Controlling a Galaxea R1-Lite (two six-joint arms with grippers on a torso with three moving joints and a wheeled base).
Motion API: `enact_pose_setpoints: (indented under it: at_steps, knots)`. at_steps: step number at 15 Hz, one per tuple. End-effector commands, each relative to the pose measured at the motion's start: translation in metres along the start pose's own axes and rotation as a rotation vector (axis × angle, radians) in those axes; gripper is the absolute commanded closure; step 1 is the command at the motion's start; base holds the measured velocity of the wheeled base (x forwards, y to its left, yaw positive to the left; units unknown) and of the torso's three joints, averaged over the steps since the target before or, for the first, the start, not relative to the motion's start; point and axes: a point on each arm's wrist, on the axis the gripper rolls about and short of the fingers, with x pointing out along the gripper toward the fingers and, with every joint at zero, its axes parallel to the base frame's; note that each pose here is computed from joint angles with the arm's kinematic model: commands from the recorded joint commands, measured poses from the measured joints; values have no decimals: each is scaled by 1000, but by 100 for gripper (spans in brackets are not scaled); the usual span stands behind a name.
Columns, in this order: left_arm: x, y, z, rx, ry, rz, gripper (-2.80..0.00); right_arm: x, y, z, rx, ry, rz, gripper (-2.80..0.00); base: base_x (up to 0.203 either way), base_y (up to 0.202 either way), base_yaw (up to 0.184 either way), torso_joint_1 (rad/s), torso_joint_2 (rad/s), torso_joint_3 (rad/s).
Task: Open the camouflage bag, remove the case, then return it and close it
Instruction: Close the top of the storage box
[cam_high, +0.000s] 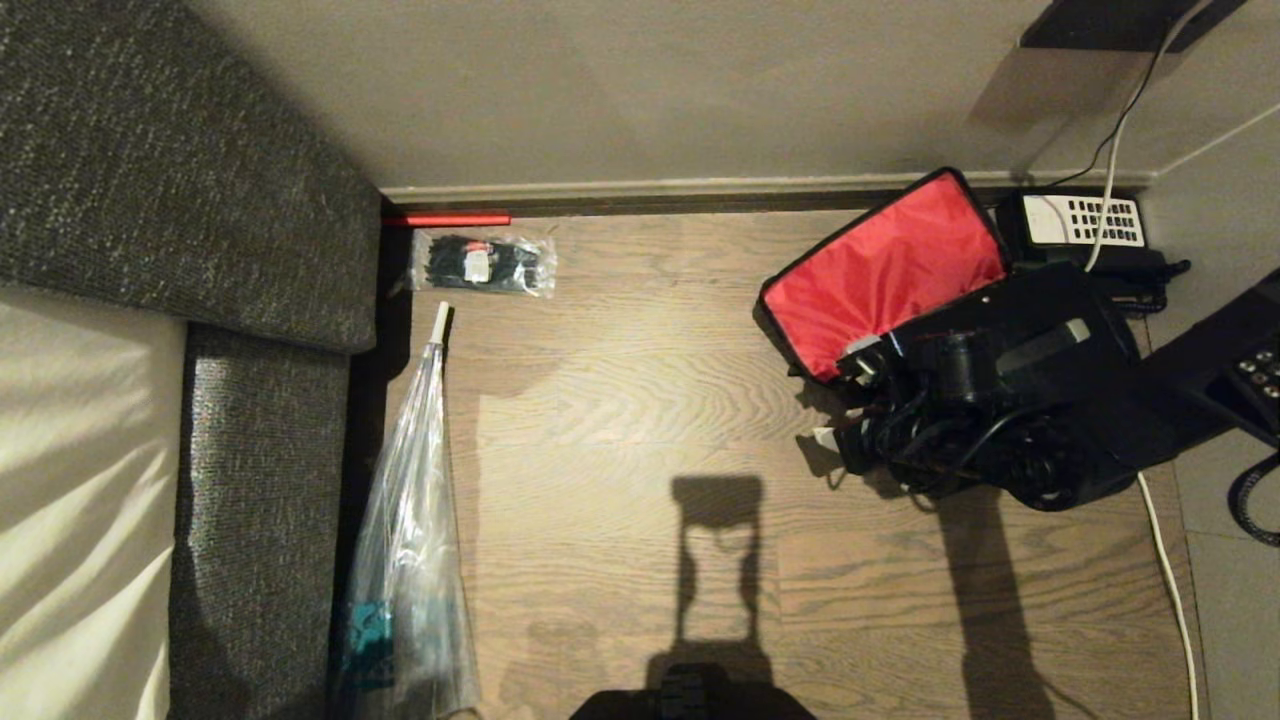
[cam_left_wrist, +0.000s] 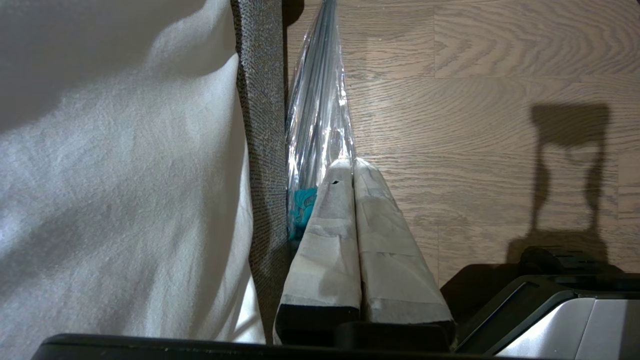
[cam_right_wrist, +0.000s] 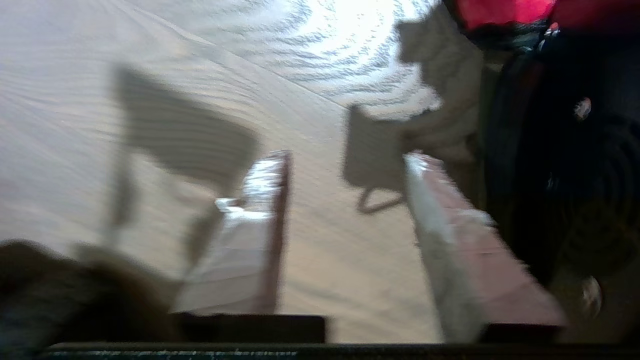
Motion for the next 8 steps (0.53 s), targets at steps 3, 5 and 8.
enact_pose_setpoints:
  at_steps: [3, 5, 8]
  knots:
    - [0, 0, 0, 0, -3, 0, 0, 33, -14, -2, -33, -81, -75, -280, 0, 0, 0, 0, 0, 0]
    - [0, 0, 0, 0, -3, 0, 0, 41, -18, -2, -83, -99, -149, -280, 0, 0, 0, 0, 0, 0]
    - [0, 0, 0, 1, -2, -1, 0, 44, -19, -6, -133, -92, -225, -280, 0, 0, 0, 0, 0, 0]
